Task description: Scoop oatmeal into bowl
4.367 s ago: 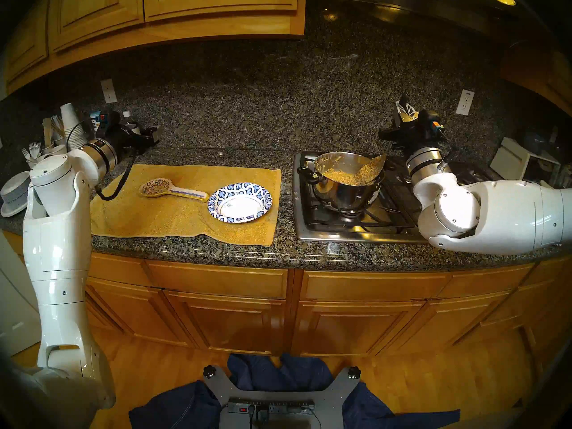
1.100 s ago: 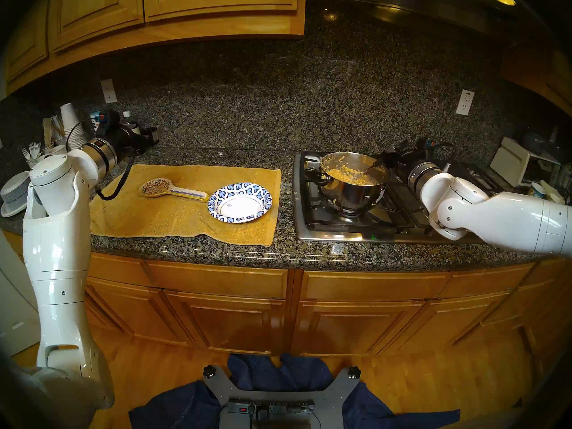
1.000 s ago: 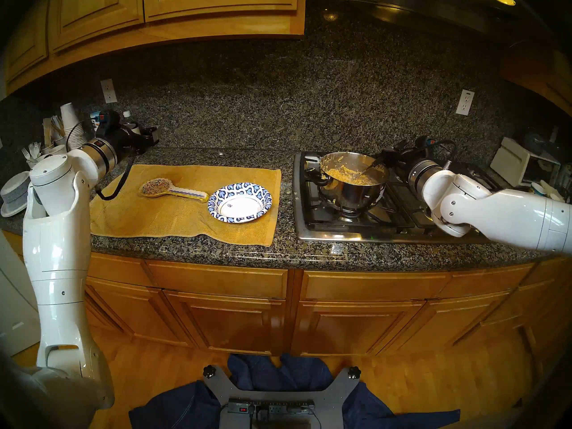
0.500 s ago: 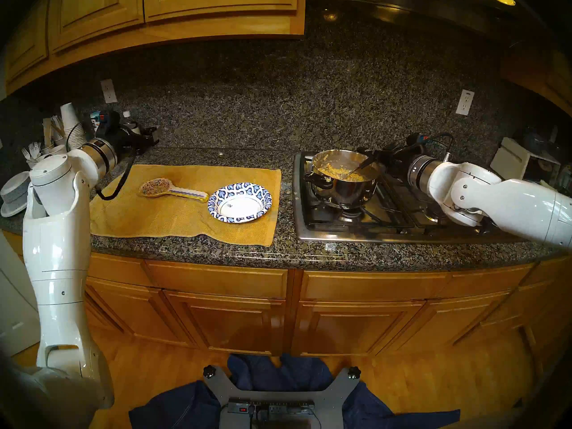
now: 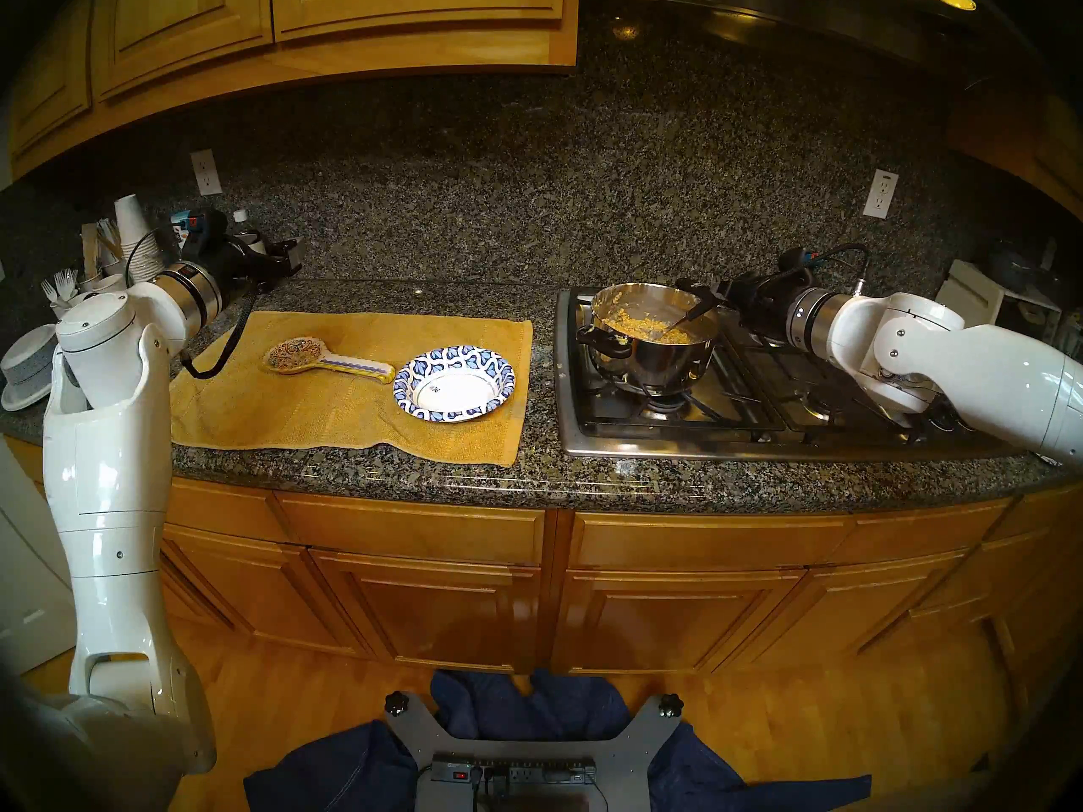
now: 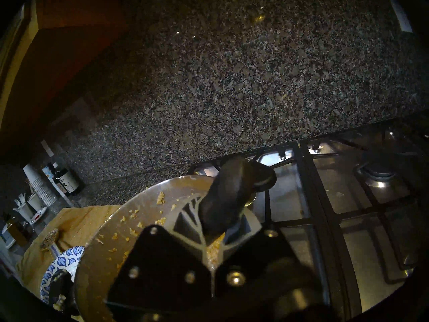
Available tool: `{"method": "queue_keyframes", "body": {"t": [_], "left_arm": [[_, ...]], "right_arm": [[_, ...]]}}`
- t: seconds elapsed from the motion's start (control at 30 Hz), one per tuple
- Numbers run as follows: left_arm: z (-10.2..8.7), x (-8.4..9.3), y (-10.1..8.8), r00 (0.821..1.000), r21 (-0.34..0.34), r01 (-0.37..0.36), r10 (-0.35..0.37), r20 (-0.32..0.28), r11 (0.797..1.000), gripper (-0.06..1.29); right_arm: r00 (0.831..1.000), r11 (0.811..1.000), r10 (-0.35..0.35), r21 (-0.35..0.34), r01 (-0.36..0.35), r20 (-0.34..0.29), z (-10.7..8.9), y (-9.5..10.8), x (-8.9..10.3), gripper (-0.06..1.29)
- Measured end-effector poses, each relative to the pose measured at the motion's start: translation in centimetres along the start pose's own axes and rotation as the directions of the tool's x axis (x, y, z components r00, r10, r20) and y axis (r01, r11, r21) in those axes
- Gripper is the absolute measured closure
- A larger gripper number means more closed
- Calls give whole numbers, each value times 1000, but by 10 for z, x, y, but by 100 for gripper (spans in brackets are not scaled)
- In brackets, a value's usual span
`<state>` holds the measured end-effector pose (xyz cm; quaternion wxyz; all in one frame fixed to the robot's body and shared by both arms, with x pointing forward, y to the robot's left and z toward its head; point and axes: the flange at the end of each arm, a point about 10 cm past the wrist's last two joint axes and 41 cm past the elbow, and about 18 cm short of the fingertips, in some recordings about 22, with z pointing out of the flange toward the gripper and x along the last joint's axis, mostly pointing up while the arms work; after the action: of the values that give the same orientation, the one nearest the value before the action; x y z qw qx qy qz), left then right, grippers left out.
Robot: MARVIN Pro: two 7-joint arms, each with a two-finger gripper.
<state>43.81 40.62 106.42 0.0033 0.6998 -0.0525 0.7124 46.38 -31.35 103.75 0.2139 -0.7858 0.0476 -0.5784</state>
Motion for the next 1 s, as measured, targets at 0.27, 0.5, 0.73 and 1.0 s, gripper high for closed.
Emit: {"method": "queue_keyframes", "body": {"t": [0.27,0.5,0.73,1.0], "left_arm": [[0,0,0,1000,0,0,0,0,1000,2],[0,0,0,1000,0,0,0,0,1000,2],[0,0,0,1000,0,0,0,1,1000,2],[0,0,0,1000,0,0,0,1,1000,2]], "right_arm": [[997,997,82,-7,-82,-10,-2,3,10,126],[980,980,198,-11,-199,-15,-2,3,15,126],[953,953,303,-1,-303,-7,0,-7,15,126],[927,927,375,15,-375,-5,3,-19,20,126]]}}
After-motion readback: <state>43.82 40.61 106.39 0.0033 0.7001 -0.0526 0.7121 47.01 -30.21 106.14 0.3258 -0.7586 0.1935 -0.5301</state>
